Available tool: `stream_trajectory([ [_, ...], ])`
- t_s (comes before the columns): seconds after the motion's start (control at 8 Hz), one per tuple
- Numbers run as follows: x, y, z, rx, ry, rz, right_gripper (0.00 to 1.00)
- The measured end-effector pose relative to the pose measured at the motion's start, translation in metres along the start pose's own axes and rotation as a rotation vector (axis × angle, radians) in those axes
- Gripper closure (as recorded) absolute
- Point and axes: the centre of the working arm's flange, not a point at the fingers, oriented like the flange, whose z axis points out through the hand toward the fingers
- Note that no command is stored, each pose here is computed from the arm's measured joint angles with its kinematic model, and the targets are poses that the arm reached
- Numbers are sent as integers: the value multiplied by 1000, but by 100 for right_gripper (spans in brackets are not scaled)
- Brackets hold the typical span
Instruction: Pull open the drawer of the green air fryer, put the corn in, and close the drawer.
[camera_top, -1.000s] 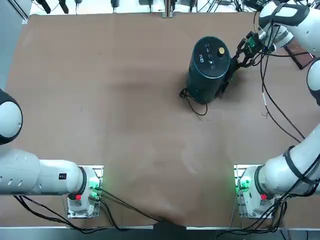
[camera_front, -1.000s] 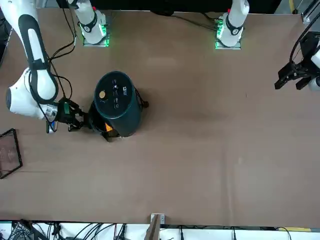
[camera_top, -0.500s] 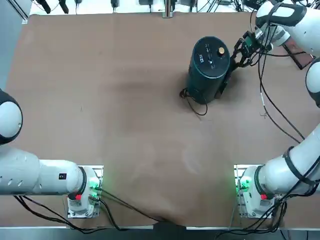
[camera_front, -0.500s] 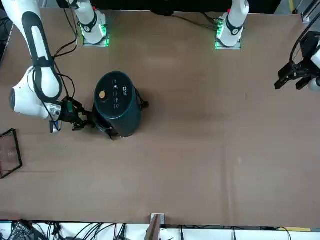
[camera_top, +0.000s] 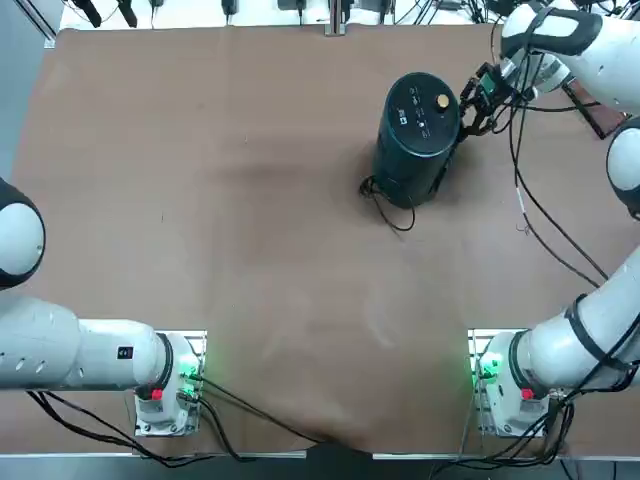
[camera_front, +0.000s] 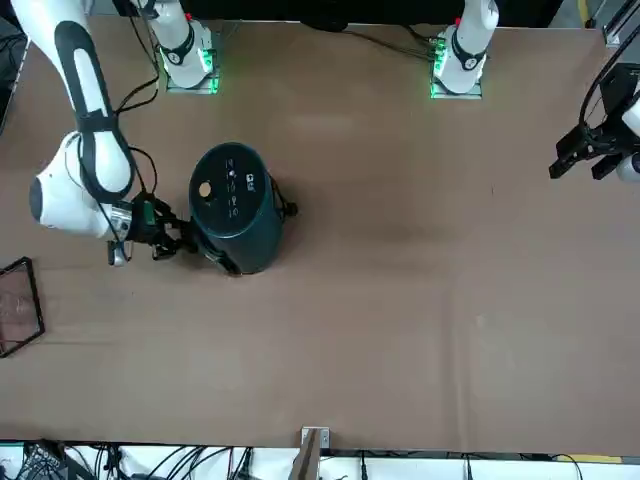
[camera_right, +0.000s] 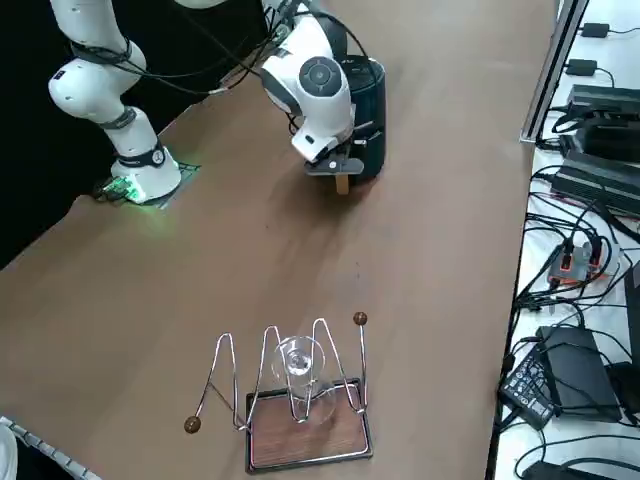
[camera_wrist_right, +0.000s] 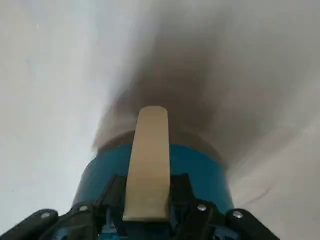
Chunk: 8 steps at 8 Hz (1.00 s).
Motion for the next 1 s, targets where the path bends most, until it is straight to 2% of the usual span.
stream_trajectory([
  [1.0, -9, -2, 5, -11, 1, -8, 53],
])
